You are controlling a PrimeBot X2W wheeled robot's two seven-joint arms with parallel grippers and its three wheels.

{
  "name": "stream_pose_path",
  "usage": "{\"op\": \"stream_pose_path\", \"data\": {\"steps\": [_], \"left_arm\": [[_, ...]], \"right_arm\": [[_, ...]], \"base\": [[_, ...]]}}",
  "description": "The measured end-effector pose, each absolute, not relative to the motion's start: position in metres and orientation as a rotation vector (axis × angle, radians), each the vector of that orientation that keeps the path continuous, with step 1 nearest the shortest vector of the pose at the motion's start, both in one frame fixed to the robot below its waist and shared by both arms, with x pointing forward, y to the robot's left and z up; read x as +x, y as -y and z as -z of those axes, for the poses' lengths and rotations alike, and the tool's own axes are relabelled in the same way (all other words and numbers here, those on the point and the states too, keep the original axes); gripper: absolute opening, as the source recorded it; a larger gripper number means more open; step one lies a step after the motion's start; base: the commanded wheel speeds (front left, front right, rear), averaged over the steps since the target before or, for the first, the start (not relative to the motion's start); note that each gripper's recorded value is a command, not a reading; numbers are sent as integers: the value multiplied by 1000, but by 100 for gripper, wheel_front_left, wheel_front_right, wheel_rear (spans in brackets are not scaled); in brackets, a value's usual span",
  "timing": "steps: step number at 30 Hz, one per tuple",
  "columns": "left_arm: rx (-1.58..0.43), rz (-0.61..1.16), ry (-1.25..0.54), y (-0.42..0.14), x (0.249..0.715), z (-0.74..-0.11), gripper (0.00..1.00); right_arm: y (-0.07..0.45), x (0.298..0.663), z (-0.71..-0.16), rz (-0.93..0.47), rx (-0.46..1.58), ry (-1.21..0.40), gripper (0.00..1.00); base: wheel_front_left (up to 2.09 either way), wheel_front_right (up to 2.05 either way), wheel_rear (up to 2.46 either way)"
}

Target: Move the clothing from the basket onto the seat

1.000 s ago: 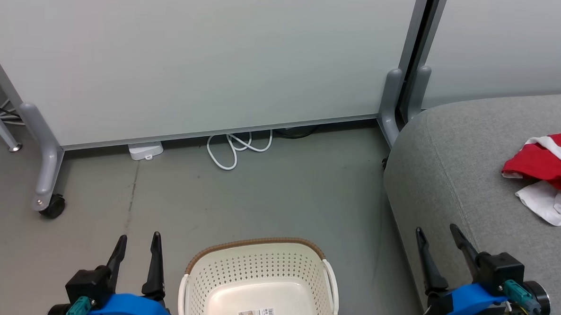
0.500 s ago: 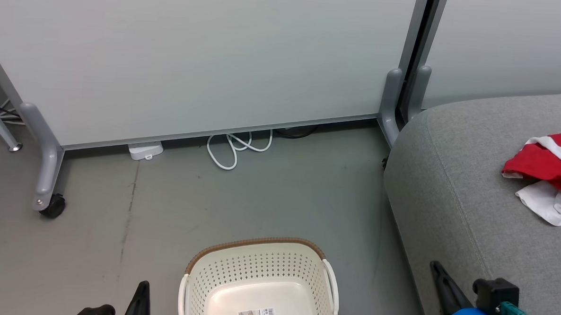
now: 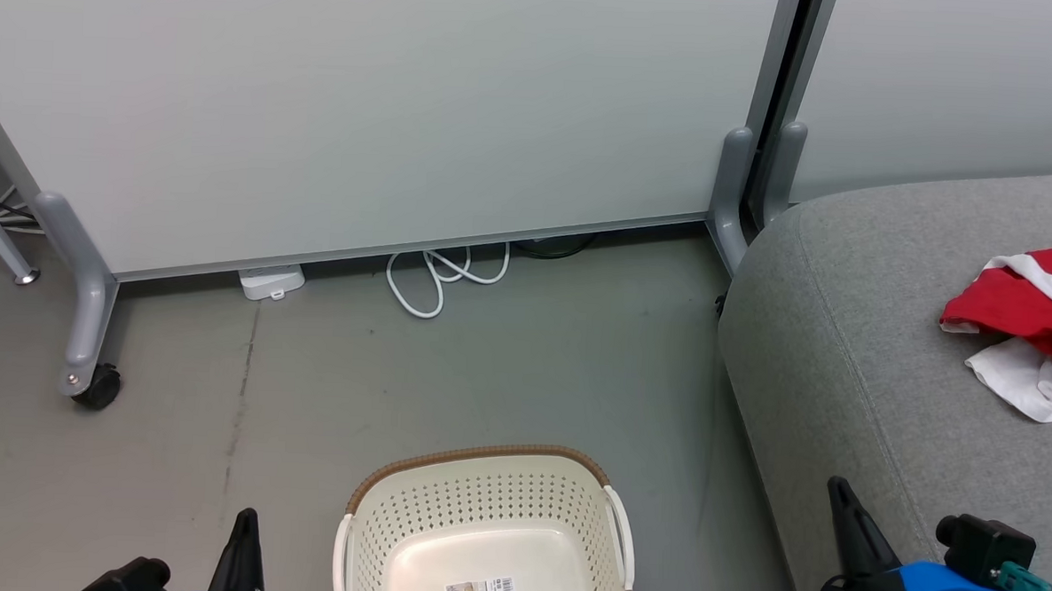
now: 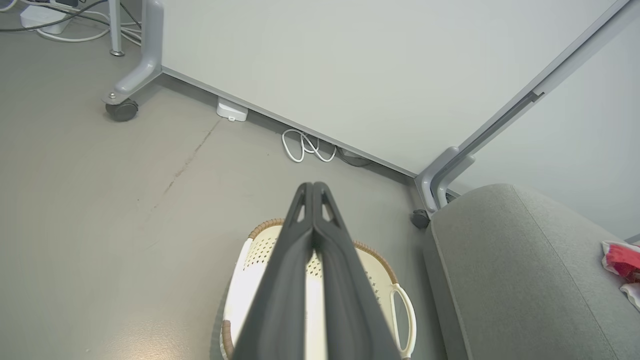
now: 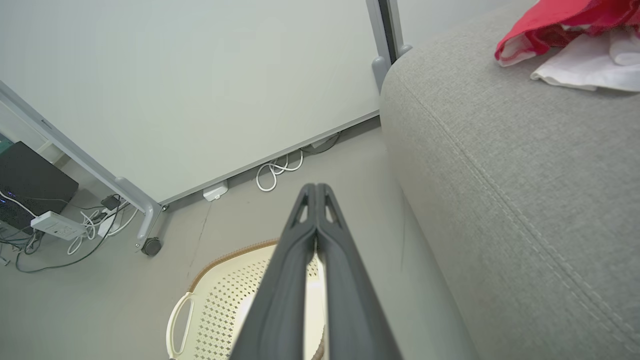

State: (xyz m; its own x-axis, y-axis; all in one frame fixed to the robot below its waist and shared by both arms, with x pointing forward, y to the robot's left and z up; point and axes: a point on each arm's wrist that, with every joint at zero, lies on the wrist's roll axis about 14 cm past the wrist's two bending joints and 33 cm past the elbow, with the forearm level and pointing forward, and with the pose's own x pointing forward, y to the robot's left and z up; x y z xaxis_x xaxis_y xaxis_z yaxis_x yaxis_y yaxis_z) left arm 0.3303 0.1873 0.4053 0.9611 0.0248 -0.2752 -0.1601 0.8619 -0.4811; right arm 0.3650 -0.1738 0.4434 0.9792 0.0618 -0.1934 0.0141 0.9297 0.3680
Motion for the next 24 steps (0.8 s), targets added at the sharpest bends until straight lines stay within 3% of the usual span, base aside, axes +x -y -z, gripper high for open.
{"op": "stream_pose_path", "data": {"steps": [24], "left_arm": [[-856,-146,-196,-195,350,-430,0]], "right_arm": [[184,371,-457,40,755,-169,0]], "base": [[0,0,0]]}}
